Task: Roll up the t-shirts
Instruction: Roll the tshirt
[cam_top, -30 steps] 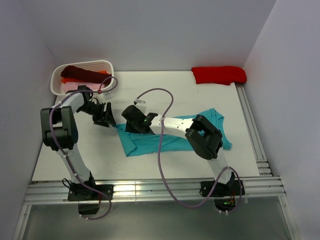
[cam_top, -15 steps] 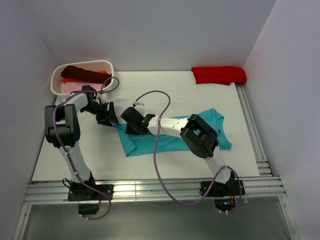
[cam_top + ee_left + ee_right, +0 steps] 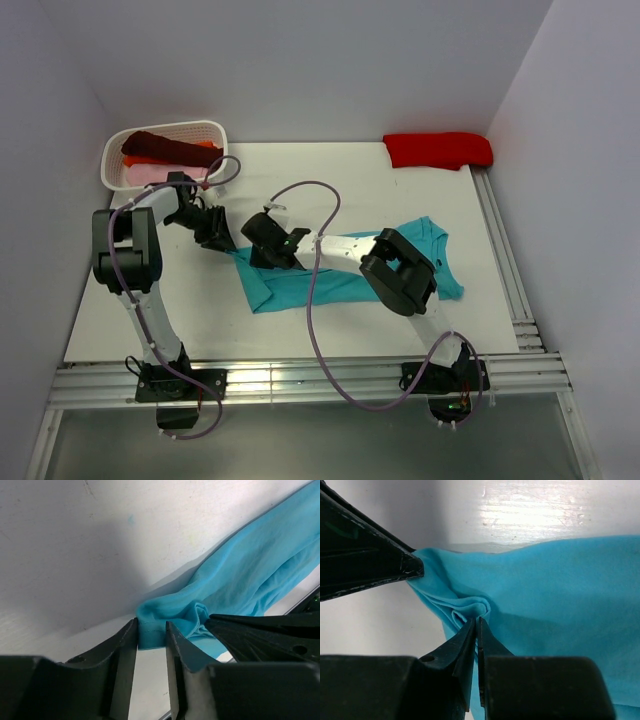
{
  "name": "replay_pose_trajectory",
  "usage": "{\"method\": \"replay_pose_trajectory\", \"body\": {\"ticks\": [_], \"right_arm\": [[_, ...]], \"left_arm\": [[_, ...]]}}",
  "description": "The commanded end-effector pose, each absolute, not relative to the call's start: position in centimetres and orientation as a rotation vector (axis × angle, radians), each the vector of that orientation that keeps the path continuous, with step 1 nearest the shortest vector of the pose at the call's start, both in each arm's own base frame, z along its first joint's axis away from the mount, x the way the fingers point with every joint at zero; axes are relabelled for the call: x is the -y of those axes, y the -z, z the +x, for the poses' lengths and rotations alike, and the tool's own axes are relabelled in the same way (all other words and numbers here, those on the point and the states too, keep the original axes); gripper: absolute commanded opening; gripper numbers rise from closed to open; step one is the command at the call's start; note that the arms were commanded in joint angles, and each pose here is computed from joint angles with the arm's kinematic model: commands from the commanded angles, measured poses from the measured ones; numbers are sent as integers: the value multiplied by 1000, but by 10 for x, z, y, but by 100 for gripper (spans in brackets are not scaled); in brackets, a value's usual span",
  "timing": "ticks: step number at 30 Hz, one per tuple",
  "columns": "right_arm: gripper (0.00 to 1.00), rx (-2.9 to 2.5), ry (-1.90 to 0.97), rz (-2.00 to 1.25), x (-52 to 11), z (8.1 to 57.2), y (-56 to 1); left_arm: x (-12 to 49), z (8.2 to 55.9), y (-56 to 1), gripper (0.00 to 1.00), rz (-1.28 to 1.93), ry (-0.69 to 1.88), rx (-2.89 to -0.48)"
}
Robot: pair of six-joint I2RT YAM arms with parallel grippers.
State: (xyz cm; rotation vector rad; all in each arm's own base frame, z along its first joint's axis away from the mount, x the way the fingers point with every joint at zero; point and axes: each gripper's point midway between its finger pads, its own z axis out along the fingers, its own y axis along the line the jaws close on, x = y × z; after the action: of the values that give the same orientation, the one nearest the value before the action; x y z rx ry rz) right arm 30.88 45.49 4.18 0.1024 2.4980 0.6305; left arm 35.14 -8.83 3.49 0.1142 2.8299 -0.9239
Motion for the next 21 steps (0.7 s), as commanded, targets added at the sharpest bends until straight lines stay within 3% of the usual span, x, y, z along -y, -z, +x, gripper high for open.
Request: {"method": "replay_pose_trajectory", "body": {"ticks": [1, 4, 11, 21], "right_arm": [[11, -2434, -717, 111, -468, 315, -69], [11, -2428, -746, 88, -476, 309, -75], [10, -2417, -782, 45, -494, 293, -85], [10, -2443, -877, -13, -518, 268, -77]], "left_arm": [[90, 357, -39, 33, 127, 915, -2819], [90, 359, -38, 19, 132, 907, -2825], [85, 368, -41, 1, 150, 856, -2828], [74, 377, -37, 0, 212, 768, -2861]]}}
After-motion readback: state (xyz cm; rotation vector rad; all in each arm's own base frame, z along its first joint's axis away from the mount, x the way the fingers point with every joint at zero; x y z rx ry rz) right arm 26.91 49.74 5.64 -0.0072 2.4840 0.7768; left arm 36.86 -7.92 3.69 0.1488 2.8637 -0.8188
